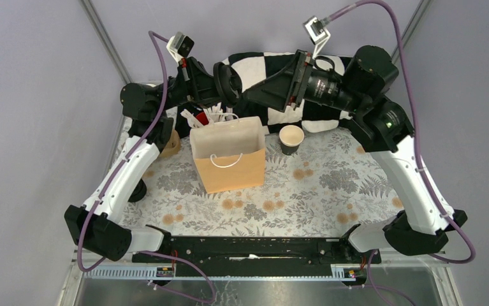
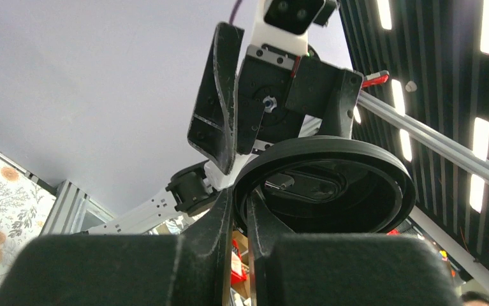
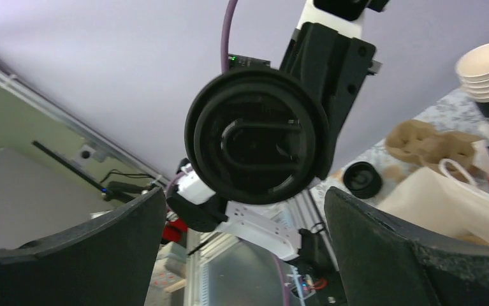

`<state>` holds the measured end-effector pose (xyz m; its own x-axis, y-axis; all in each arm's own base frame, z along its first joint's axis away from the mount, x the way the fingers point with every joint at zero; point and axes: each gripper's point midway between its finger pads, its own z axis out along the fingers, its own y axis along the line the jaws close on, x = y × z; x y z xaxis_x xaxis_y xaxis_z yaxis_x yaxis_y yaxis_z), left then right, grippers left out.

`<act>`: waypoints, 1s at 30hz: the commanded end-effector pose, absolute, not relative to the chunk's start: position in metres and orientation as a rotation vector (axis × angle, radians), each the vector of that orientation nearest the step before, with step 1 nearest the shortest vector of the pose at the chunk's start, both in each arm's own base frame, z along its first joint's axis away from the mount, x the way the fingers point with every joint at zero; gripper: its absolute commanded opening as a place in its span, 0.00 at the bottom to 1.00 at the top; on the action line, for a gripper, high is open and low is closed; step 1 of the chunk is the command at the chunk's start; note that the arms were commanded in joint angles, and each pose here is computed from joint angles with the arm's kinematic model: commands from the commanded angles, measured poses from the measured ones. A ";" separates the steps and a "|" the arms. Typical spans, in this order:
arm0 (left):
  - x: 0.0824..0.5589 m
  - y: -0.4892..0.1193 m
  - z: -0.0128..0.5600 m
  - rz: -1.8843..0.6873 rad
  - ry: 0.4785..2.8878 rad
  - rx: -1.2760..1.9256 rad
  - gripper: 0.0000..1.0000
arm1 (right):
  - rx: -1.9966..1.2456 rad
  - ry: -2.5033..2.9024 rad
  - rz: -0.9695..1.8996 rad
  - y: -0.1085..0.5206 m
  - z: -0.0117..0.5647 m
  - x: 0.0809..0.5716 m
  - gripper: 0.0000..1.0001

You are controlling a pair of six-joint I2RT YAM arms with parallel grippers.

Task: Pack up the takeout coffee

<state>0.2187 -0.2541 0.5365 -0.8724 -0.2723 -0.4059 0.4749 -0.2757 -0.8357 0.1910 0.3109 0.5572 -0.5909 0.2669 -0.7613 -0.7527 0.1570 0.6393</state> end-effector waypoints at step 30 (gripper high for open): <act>0.196 -0.261 0.525 -2.023 1.641 0.348 0.00 | 0.639 2.529 1.220 0.239 0.146 0.347 0.72</act>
<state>0.2071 -0.2623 0.5175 -0.8656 -0.2332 -0.4432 0.4821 -0.1488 -0.8634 0.3294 0.2007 0.1355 -0.8546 0.5191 0.0097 0.3659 0.5889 0.7206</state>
